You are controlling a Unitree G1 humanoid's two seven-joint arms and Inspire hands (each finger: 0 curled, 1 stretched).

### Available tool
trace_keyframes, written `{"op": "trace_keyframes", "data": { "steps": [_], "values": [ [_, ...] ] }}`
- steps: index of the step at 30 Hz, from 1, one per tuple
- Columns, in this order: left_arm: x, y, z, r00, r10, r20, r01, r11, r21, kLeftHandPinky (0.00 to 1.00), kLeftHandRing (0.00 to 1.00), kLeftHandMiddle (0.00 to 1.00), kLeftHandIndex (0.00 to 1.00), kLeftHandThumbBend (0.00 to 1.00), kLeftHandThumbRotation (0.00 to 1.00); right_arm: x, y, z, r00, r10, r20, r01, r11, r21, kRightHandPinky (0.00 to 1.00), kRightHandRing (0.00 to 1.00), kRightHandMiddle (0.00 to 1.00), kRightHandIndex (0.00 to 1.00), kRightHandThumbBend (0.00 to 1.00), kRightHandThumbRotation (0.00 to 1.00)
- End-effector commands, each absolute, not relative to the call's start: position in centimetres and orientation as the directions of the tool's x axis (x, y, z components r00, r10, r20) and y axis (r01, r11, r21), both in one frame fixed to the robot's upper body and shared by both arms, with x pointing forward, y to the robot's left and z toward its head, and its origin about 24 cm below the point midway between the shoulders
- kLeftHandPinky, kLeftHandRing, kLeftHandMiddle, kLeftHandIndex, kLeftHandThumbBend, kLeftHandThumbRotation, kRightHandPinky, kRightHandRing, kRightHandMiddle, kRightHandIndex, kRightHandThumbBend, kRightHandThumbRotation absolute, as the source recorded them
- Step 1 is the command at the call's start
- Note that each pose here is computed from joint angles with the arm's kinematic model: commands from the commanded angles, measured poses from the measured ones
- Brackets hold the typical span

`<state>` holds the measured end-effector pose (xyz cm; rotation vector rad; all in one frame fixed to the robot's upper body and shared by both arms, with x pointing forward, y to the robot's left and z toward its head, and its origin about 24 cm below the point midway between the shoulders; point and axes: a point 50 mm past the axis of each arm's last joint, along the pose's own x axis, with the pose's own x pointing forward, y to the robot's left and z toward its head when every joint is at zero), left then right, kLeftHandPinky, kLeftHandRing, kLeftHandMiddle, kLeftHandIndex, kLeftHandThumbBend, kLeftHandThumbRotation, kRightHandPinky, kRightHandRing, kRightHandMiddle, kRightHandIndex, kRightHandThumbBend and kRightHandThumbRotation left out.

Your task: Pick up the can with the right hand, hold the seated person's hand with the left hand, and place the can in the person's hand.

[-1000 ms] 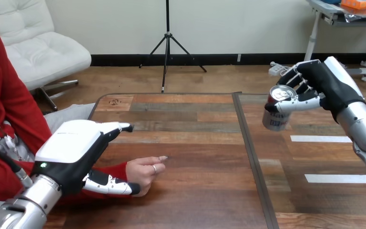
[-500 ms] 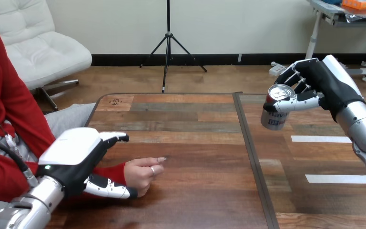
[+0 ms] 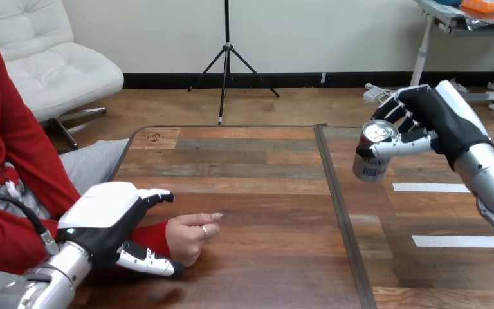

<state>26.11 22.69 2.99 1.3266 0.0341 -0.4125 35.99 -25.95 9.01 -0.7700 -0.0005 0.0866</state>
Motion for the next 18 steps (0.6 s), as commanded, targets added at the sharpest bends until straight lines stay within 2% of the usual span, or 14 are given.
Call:
{"op": "trace_keyframes", "data": {
  "steps": [1, 18],
  "values": [
    [27.98, 22.64, 4.77, 0.939, -0.278, -0.201, 0.249, 0.149, 0.957, 0.81, 0.84, 0.86, 0.85, 1.00, 0.47, 36.86, -25.47, 12.37, 0.989, 0.103, 0.103, -0.007, 0.738, -0.675, 0.35, 0.39, 0.44, 0.46, 0.77, 0.00],
    [28.39, 22.30, 4.00, 0.919, -0.286, -0.270, 0.320, 0.145, 0.936, 0.84, 0.85, 0.86, 0.86, 1.00, 0.46, 36.80, -25.52, 12.45, 0.989, 0.103, 0.109, -0.002, 0.736, -0.677, 0.38, 0.40, 0.45, 0.46, 0.77, 0.00]
  ]
}}
